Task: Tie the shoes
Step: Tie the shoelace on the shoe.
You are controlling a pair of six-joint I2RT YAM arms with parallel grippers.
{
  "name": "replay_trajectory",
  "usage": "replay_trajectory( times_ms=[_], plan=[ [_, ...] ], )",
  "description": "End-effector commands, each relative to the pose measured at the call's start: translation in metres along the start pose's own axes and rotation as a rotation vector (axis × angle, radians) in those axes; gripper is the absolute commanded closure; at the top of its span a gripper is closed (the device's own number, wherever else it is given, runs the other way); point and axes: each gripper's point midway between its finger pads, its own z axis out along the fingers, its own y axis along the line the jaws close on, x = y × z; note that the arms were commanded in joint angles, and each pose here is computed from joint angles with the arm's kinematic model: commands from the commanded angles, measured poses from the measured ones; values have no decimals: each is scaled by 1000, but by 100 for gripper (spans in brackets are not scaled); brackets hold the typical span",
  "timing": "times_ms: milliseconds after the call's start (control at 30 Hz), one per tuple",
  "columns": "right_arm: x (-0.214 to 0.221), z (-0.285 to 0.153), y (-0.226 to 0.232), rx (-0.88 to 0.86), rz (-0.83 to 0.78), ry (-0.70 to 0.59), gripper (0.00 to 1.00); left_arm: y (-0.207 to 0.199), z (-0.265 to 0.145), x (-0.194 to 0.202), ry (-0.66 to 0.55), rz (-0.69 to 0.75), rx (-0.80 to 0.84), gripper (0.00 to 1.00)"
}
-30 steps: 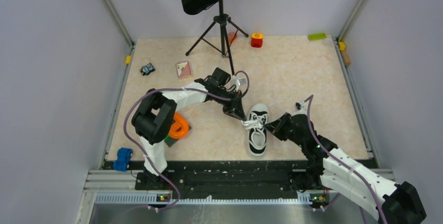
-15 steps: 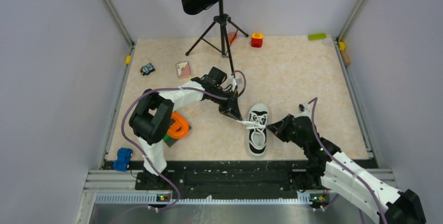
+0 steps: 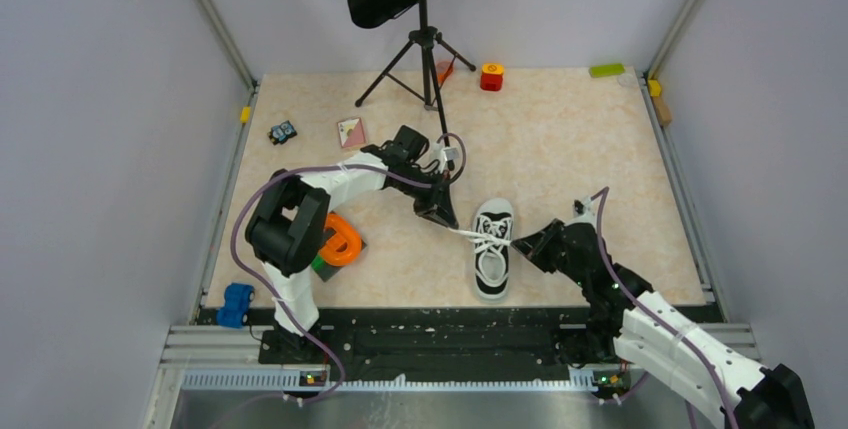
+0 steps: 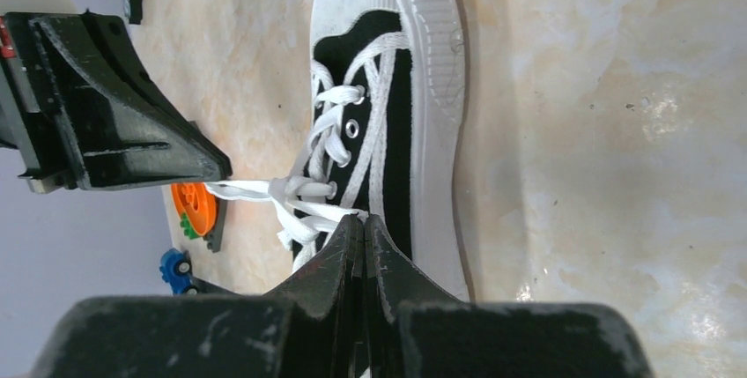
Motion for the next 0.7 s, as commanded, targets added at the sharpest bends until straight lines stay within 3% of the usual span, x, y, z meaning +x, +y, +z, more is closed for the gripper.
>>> replay_trajectory(
  times_ms=[0,367,667],
  plan=[
    [-5,1,-6,17,-14,-23,100,-22,-22,-17,-59,90,9,100],
    [-9,-2,-10,28,-12,-41,100,-40,-27,-19,-49,124,50,100],
    [-9,-2,-15,35,-21,-36,100,-28,-18,-3,-16,79,83,100]
  ],
)
